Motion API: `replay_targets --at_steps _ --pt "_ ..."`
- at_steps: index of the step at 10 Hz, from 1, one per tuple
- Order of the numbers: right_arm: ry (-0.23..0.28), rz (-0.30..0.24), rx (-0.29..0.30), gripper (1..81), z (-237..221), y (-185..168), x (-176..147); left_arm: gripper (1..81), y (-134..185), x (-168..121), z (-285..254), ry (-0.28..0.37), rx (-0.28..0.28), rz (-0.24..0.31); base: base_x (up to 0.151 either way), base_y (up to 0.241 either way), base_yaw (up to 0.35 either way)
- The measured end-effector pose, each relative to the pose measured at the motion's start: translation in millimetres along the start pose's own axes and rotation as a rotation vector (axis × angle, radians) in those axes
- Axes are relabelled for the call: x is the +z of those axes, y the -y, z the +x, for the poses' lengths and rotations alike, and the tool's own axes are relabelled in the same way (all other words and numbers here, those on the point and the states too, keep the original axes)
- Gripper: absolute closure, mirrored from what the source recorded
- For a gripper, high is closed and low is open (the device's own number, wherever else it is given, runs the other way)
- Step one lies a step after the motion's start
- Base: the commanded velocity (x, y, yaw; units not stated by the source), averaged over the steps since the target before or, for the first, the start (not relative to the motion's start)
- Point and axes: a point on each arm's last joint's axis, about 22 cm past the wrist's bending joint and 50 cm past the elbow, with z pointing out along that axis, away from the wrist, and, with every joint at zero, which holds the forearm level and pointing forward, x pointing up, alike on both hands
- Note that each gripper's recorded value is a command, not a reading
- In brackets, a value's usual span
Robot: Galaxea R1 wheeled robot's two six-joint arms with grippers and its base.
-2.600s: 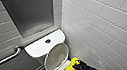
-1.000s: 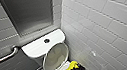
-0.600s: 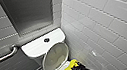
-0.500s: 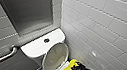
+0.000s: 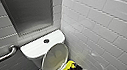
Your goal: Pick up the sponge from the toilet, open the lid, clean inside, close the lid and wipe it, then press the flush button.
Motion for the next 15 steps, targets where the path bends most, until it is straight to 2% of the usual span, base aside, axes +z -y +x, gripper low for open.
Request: replay_targets --at_steps 3,6,11,15 --pt "-0.005 -0.001 -0.002 81.1 3 -1 0 1.0 0 1 0 -0.001 0.0 0.0 0.0 0.0 0.0" --pt "-0.03 -0.002 -0.019 81.1 15 -8 4 1.0 7 19 18 -0.022 0.008 0.0 0.0 0.0 0.0" --pt "-0.003 -0.008 0.009 81.1 -5 -28 23 1.0 9 24 8 0.01 -0.003 -0.001 0.0 0.0 0.0" --pt "-0.035 -0.056 0.028 81.1 -6 -62 14 1.0 8 25 5 0.012 -0.004 -0.001 0.0 0.0 0.0"
